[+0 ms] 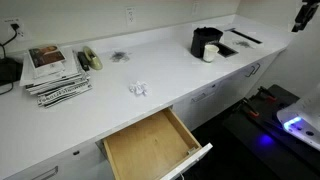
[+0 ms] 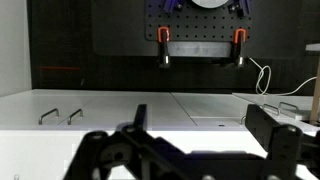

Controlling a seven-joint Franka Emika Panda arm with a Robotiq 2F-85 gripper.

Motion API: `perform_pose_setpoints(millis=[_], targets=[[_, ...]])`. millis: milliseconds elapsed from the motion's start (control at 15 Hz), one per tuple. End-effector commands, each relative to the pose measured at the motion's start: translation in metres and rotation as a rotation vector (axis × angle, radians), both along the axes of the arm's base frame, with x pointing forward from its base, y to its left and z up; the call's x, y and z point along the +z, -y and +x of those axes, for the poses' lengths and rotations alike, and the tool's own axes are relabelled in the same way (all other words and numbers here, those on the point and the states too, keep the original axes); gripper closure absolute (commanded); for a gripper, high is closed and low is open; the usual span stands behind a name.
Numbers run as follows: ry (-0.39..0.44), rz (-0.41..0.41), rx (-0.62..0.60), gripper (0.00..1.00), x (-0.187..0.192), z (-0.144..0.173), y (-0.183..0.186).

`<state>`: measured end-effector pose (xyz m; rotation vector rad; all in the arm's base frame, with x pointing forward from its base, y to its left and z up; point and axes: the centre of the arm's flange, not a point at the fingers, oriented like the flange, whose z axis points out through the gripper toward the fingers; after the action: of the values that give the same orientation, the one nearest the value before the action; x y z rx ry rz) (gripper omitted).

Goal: Put the paper on the countertop in the black waste bin

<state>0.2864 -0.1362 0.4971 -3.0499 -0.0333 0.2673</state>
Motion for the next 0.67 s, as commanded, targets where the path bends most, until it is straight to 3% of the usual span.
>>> perform_pose_setpoints(millis=[0, 333, 600], targets=[[0.000, 0.001, -0.001, 0.00, 0.000, 0.000, 0.000], [0.000, 0.001, -0.001, 0.00, 0.000, 0.000, 0.001], [0.042, 0.076, 0.065, 0.00, -0.003, 0.015, -0.064]])
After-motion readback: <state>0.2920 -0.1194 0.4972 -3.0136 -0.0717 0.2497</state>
